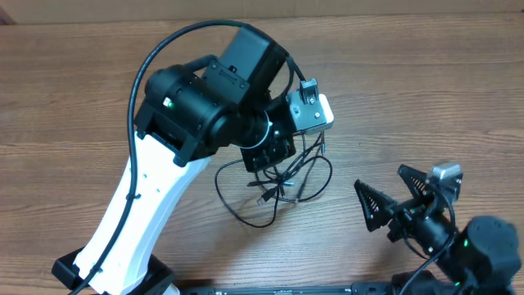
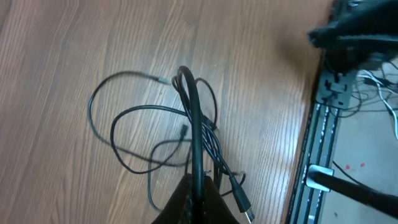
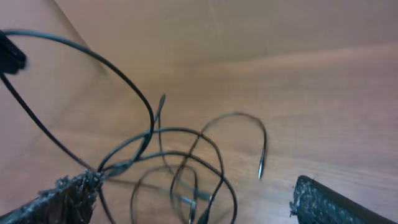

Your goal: Untangle cables

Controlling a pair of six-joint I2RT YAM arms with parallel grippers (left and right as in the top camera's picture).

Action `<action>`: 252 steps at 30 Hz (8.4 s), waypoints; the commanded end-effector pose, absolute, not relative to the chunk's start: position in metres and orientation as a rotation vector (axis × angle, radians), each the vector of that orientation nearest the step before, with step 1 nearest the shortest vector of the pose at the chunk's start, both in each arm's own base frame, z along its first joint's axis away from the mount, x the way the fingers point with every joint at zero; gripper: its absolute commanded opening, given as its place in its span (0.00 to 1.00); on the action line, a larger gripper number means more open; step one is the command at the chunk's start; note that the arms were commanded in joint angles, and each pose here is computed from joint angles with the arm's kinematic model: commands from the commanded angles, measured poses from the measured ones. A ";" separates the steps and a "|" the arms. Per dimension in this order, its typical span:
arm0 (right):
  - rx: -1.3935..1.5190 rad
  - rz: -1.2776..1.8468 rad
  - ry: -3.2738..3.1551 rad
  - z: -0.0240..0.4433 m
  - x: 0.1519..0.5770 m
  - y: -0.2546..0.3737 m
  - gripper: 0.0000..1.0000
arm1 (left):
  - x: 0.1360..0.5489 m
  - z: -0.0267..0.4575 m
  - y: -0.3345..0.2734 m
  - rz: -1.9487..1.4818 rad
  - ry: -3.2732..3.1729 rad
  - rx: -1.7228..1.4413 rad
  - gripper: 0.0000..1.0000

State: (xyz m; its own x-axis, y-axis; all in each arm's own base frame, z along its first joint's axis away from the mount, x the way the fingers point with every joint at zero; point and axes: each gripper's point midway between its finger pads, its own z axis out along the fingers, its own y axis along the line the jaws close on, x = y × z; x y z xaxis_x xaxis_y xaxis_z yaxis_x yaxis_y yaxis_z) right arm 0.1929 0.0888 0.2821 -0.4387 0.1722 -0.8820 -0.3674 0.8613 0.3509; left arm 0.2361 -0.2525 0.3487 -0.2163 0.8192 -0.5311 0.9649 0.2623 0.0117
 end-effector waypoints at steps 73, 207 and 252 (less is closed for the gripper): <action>0.259 -0.025 1.726 0.336 0.297 -0.011 1.00 | 0.155 0.382 -0.310 -1.097 1.881 1.746 0.04; 0.034 0.041 2.112 0.252 0.269 0.018 1.00 | 0.354 0.260 0.251 0.199 2.647 -0.873 0.04; 0.031 0.034 2.166 0.241 0.262 0.017 1.00 | 0.431 0.207 0.261 -0.054 2.625 -0.510 0.04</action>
